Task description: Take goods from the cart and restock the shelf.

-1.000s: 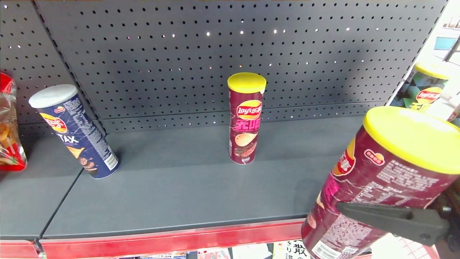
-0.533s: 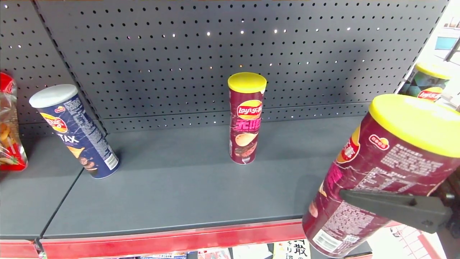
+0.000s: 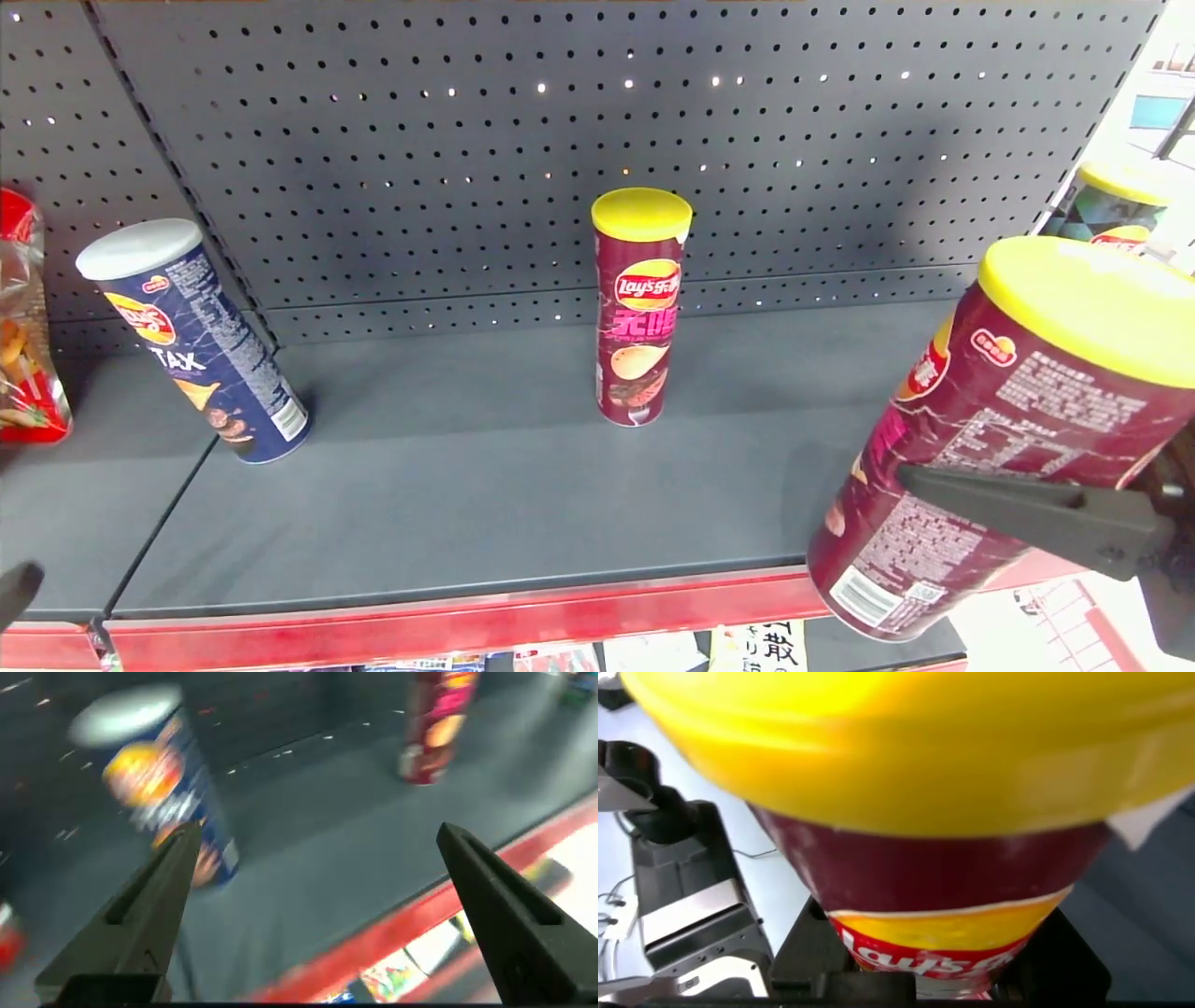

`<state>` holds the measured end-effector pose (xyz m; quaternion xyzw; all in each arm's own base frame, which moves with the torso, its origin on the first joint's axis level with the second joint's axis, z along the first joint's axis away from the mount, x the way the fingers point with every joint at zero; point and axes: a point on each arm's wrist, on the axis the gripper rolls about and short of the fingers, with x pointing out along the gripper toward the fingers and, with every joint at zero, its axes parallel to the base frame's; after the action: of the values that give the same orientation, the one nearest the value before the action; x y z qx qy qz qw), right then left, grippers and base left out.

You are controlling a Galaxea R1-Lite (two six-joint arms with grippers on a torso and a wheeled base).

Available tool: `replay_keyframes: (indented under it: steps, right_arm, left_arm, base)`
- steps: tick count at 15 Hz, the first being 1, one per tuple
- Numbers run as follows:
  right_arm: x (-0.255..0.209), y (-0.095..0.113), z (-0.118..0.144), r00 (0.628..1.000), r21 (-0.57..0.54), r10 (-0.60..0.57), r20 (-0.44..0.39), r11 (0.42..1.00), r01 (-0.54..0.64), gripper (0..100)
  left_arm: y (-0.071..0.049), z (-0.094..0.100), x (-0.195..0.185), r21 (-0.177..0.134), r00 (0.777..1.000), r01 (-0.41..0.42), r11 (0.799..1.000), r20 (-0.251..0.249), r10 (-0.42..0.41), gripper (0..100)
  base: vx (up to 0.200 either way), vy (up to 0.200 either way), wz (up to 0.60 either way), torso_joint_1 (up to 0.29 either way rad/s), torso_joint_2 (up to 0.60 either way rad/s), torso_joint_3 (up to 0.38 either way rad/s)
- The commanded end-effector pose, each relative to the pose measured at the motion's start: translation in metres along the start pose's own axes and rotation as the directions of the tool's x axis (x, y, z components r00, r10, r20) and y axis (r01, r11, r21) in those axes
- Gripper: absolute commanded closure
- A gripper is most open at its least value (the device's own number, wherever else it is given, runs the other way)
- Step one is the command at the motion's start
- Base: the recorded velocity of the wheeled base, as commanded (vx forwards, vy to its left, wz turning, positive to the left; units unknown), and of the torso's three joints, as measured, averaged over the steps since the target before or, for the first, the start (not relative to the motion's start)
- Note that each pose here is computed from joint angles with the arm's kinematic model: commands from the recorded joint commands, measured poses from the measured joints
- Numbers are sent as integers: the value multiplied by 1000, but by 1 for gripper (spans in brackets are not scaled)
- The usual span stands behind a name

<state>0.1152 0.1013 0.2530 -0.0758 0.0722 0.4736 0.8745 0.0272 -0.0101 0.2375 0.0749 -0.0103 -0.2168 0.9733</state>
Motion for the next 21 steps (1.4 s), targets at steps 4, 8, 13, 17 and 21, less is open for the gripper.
replay_keyframes:
  steps: [4, 8, 13, 17, 21]
  right_arm:
    - [-4, -11, 0, 997, 11, -75, -1, 997, 75, 100]
    - [-1, -16, -2, 995, 22, -98, -19, 995, 99, 100]
    - [1, -24, -2, 991, 31, -134, -28, 990, 135, 100]
    - [4, -25, -4, 990, 36, -135, -42, 990, 137, 100]
    - [4, -26, -4, 989, 37, -141, -42, 989, 143, 100]
  left_arm:
    - [2, 30, 190, -24, 891, 432, 902, -147, -430, 0]
    - [-16, 26, 253, -80, 834, 533, 842, -115, -539, 0]
    - [-24, 18, 284, -92, 796, 585, 806, -123, -592, 0]
    - [-34, 11, 321, -69, 789, 604, 794, -89, -608, 0]
    - [-39, 13, 338, -57, 783, 615, 786, -71, -618, 0]
  base:
    - [0, 0, 0, 0, 0, 0]
    - [0, 0, 0, 0, 0, 0]
    - [0, 0, 0, 0, 0, 0]
    - [0, 0, 0, 0, 0, 0]
    - [0, 0, 0, 0, 0, 0]
